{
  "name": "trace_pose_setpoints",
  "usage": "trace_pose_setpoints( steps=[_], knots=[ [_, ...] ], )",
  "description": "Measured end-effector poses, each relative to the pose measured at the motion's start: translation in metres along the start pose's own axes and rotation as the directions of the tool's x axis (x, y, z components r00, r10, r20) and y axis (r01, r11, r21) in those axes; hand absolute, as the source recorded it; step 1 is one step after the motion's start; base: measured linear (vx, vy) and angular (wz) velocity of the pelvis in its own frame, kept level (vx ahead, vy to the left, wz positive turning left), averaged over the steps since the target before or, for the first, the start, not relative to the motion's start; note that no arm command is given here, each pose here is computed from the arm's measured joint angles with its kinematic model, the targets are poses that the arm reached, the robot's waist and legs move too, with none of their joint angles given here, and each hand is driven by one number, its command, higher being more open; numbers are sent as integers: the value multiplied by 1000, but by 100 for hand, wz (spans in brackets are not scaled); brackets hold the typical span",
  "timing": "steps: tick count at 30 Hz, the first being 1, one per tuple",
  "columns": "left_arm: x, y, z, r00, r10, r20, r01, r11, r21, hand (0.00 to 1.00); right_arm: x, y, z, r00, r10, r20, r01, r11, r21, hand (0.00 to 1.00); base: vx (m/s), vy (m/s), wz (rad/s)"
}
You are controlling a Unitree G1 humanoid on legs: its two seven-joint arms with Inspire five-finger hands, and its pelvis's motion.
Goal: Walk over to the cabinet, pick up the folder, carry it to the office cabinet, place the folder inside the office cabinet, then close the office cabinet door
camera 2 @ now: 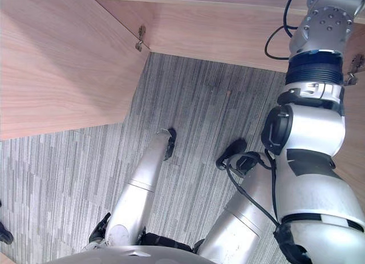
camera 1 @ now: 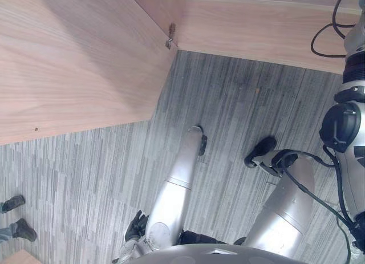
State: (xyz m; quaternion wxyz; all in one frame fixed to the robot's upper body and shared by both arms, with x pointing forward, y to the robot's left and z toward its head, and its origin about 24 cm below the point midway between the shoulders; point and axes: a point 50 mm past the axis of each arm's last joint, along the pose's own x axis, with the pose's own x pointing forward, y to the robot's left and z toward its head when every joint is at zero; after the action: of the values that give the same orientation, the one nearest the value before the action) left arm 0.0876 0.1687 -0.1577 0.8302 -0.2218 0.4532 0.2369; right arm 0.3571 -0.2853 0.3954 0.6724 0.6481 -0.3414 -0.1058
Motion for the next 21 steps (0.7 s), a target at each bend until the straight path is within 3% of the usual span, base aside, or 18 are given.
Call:
trace_pose_setpoints(
  steps=[14,17,21],
  knots=[
    [0,0,0,1000,-9,0,9,999,-39,100,-2,9,-1,995,96,-2,-96,995,-22,100,16,8,4],
    [0,2,2,1000,-19,4,19,999,-49,100,-1,6,-5,991,124,-41,-129,984,-122,100,25,34,0],
    [1,2,4,1000,-21,11,21,998,-54,100,3,-16,-11,988,101,-121,-146,874,-464,100,8,6,-1]
  ],
)
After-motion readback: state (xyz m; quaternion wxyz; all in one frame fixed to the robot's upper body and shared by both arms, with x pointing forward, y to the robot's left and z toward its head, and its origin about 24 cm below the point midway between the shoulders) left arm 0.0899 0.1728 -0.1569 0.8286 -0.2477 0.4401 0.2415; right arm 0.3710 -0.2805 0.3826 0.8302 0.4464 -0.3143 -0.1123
